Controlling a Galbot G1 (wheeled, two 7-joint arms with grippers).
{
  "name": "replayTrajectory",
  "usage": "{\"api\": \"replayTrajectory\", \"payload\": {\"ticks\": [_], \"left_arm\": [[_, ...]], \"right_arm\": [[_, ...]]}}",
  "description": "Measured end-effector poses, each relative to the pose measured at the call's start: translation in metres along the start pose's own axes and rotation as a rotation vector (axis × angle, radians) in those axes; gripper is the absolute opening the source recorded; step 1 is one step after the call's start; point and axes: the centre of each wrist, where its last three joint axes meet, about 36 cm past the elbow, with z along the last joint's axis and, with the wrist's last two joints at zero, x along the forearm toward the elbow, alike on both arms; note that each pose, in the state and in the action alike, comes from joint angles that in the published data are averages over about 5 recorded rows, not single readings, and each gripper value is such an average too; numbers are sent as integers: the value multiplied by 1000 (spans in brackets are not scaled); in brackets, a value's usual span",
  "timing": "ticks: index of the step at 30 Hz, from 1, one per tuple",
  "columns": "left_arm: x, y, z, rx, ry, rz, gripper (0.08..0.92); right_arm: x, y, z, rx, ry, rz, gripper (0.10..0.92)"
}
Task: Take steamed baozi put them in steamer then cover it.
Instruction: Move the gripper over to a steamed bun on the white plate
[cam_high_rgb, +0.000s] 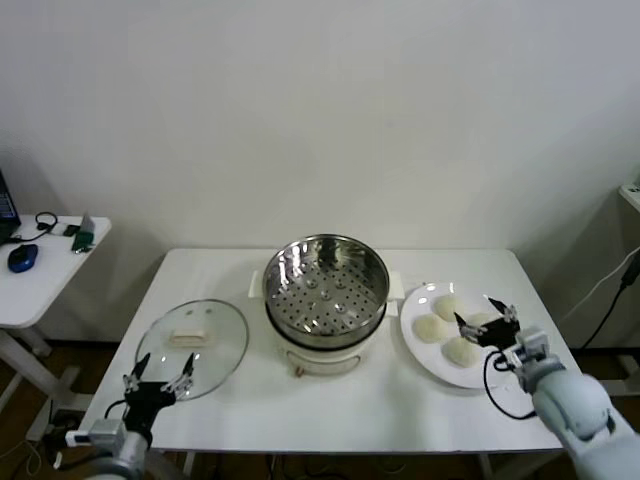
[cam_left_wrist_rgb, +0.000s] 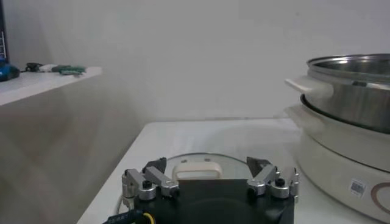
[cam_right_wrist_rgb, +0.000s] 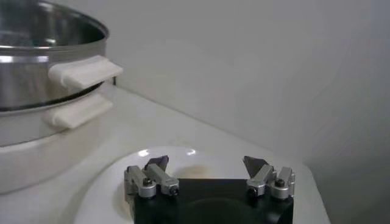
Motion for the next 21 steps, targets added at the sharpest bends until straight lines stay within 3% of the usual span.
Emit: {"api": "replayTrajectory", "payload": {"ticks": [11,21], "left_arm": [[1,1,4,-1,6,-1,823],[-3,3,4,-7,5,5,823]], "right_arm": [[-44,-104,-45,476,150,-397,823],[-83,-152,-85,631,354,-612,823]]}}
